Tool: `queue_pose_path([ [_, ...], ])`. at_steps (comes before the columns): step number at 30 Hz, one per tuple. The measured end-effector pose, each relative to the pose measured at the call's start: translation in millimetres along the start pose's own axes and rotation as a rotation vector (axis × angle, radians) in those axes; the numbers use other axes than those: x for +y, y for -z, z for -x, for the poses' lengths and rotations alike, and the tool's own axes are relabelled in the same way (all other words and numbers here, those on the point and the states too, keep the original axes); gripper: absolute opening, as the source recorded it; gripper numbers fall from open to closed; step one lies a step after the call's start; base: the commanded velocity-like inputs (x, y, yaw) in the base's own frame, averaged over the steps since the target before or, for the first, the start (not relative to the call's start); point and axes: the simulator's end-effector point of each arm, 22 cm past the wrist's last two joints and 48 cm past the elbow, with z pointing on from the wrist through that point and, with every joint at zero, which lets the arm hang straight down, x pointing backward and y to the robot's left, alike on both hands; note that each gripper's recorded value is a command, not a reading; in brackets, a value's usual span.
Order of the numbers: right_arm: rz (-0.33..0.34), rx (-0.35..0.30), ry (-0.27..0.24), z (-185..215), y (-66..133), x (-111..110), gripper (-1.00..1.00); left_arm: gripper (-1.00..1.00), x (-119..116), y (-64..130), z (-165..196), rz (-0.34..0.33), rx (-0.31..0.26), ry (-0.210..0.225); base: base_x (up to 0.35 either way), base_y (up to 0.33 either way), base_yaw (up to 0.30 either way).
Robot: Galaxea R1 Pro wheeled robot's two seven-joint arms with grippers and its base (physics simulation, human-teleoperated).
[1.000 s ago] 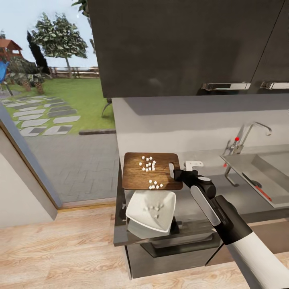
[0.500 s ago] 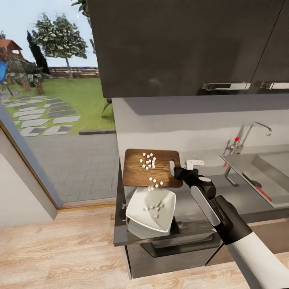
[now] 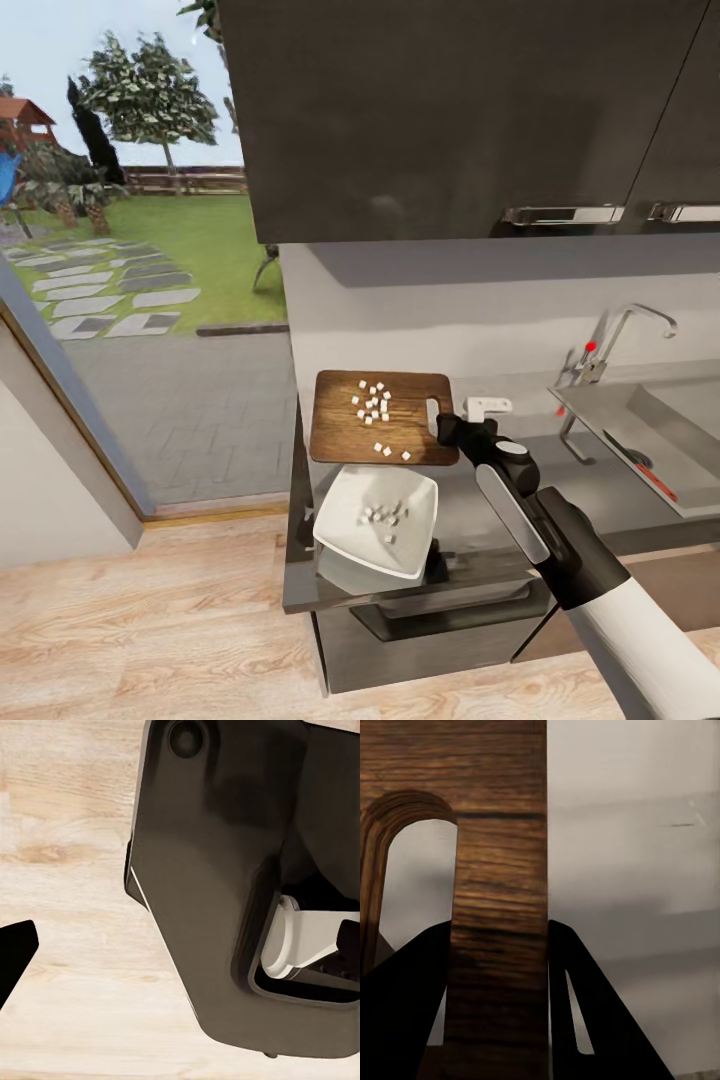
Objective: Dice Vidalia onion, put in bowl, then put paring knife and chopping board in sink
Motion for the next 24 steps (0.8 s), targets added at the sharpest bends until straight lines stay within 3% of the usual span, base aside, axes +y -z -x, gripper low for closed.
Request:
queue_pose_path([
  [24,-0.012,-0.026,-0.011,-3.5,-6.0,-2.4,-1.0,1.0,0.0,0.0,0.1,0.0,0.0,0.0,-0.017,0.0,0.0],
])
